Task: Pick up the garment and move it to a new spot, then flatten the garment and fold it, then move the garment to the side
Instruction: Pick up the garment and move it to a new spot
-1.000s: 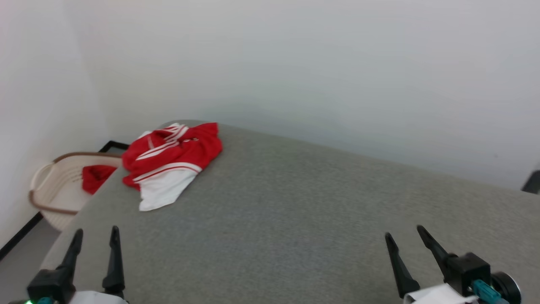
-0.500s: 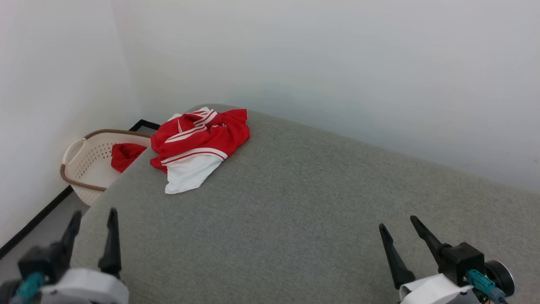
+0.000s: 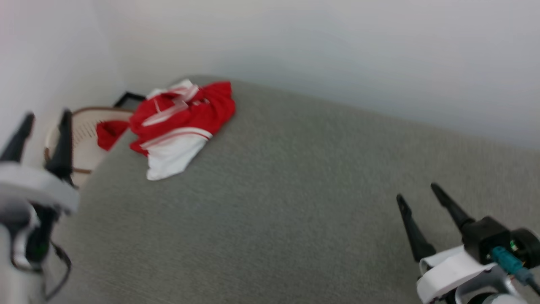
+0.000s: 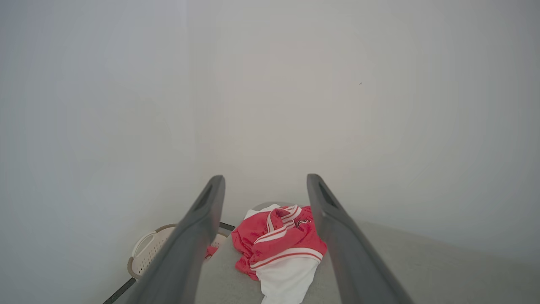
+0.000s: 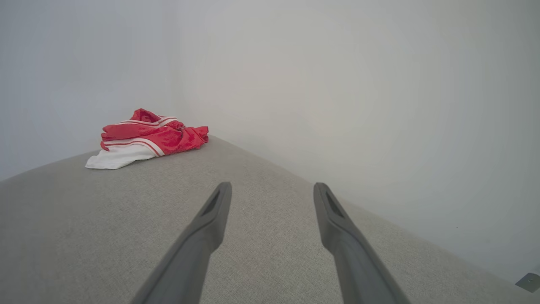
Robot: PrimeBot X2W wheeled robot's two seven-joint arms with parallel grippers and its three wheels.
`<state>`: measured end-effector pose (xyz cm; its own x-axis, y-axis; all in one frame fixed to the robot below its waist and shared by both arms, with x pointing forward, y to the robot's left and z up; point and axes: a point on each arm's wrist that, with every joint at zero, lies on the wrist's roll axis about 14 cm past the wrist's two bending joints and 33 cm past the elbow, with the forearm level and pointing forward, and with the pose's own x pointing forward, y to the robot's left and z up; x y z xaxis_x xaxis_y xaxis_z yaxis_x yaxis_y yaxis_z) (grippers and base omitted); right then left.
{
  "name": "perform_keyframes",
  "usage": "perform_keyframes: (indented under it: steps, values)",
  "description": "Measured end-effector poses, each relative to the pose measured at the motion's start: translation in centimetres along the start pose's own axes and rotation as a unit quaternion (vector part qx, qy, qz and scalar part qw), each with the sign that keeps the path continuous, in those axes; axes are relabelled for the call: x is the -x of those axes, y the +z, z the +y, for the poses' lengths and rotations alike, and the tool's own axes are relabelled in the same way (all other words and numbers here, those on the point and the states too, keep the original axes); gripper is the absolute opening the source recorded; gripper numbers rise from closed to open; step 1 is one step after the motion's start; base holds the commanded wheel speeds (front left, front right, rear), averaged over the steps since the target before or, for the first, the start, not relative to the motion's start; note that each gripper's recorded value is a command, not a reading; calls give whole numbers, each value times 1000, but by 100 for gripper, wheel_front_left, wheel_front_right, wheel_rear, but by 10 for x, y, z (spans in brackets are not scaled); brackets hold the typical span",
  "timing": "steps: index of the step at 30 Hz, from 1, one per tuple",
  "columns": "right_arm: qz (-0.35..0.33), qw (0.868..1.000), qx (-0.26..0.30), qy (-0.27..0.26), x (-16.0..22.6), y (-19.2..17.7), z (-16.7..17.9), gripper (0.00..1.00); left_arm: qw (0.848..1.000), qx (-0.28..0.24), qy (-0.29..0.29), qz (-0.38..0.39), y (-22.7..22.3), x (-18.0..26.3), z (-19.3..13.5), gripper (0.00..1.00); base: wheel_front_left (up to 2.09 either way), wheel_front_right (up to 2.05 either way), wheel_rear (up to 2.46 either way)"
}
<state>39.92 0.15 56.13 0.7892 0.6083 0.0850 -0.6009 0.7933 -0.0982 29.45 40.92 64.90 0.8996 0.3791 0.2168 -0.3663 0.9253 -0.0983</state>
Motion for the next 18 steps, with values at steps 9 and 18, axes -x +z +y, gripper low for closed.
perform_keyframes:
  steps: [9,18]
  values:
    - [20,999,-8,-32,-10,-24,-44,100,995,23,-28,91,-34,-92,-35,100,0,0,0]
    - [53,997,-18,-59,-15,-59,-78,100,965,12,-13,262,-136,-144,-50,100,0,0,0]
